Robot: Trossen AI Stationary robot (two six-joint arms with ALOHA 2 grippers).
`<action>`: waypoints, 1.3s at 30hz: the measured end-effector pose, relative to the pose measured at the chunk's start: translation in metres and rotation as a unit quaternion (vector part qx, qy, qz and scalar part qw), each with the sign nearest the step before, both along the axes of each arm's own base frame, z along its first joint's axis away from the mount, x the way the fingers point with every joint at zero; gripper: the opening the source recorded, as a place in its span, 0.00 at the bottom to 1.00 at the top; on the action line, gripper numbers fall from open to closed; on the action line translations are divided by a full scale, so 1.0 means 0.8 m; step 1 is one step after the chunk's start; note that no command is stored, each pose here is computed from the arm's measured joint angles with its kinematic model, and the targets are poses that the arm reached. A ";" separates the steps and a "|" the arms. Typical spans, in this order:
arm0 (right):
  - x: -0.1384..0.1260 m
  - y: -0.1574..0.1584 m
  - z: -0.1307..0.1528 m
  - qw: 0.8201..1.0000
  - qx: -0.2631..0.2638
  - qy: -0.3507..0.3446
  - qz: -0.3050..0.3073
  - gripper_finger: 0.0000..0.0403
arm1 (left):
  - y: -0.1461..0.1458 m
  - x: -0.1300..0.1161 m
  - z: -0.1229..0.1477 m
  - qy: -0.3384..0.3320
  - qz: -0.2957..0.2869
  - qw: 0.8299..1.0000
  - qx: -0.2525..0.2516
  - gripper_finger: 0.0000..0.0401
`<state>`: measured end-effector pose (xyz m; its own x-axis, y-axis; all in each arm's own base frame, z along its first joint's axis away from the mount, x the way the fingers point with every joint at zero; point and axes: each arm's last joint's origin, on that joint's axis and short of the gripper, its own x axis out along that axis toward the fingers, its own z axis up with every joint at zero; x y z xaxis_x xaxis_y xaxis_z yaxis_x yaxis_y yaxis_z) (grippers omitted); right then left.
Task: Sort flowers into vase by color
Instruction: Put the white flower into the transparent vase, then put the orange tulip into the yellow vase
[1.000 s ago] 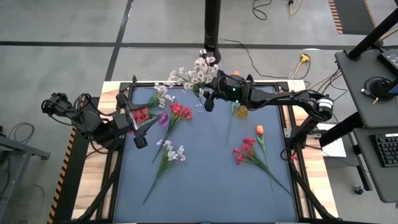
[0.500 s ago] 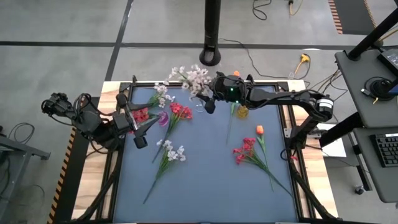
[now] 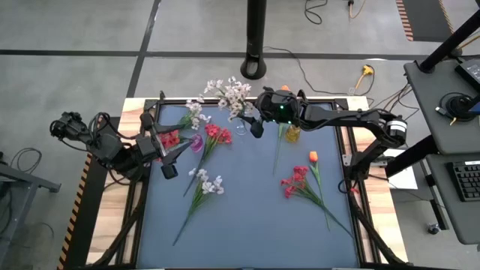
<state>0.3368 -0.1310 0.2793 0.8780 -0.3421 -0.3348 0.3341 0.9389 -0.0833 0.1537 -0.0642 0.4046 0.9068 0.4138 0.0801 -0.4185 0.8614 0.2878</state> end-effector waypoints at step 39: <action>-0.097 0.162 0.045 0.970 0.156 0.159 0.103 0.74 | -0.093 0.089 -0.007 0.131 -0.022 0.987 -0.089 0.56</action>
